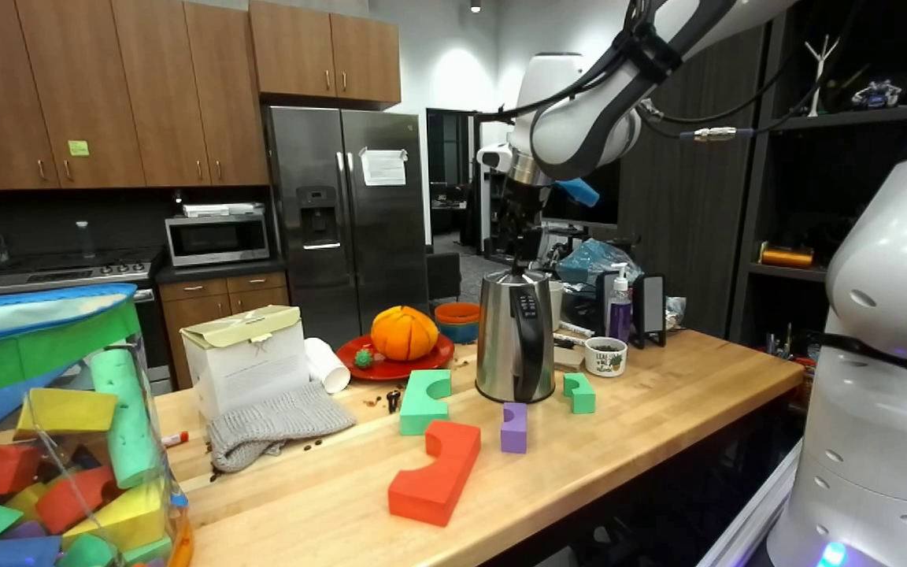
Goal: Open the kettle, then press two buttons
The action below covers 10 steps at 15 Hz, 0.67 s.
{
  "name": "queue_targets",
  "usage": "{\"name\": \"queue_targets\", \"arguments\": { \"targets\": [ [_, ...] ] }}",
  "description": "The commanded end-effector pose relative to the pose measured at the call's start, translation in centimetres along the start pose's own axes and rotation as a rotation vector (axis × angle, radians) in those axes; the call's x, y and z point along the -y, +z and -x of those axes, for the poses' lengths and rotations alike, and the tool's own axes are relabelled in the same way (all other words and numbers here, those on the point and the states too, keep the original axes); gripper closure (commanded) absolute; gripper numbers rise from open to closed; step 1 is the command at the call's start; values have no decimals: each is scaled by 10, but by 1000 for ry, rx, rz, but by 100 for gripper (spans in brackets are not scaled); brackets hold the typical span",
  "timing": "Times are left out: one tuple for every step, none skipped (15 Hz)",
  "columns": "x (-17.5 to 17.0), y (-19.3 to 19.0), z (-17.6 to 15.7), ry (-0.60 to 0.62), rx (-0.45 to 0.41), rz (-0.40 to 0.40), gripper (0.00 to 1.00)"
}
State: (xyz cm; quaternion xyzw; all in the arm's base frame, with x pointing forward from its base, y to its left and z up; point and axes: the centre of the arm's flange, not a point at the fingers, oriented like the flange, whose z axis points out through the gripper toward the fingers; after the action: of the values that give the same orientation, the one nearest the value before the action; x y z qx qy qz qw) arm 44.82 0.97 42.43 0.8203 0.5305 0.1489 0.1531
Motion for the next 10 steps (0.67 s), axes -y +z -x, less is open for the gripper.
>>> {"name": "queue_targets", "arguments": {
  "targets": [
    [-12,1,2,28,-10,16,0],
    [-14,2,3,31,-9,18,0],
    [-15,2,3,33,-10,19,0],
    [-16,4,4,35,-11,19,0],
    [-16,5,4,37,-11,18,0],
    [-17,6,4,38,-11,17,0],
    [-17,8,4,39,-12,15,0],
    [-18,9,3,41,-13,15,0],
    [-19,10,3,43,-15,15,0],
    [-19,11,3,48,-19,15,0]
  ]
}}
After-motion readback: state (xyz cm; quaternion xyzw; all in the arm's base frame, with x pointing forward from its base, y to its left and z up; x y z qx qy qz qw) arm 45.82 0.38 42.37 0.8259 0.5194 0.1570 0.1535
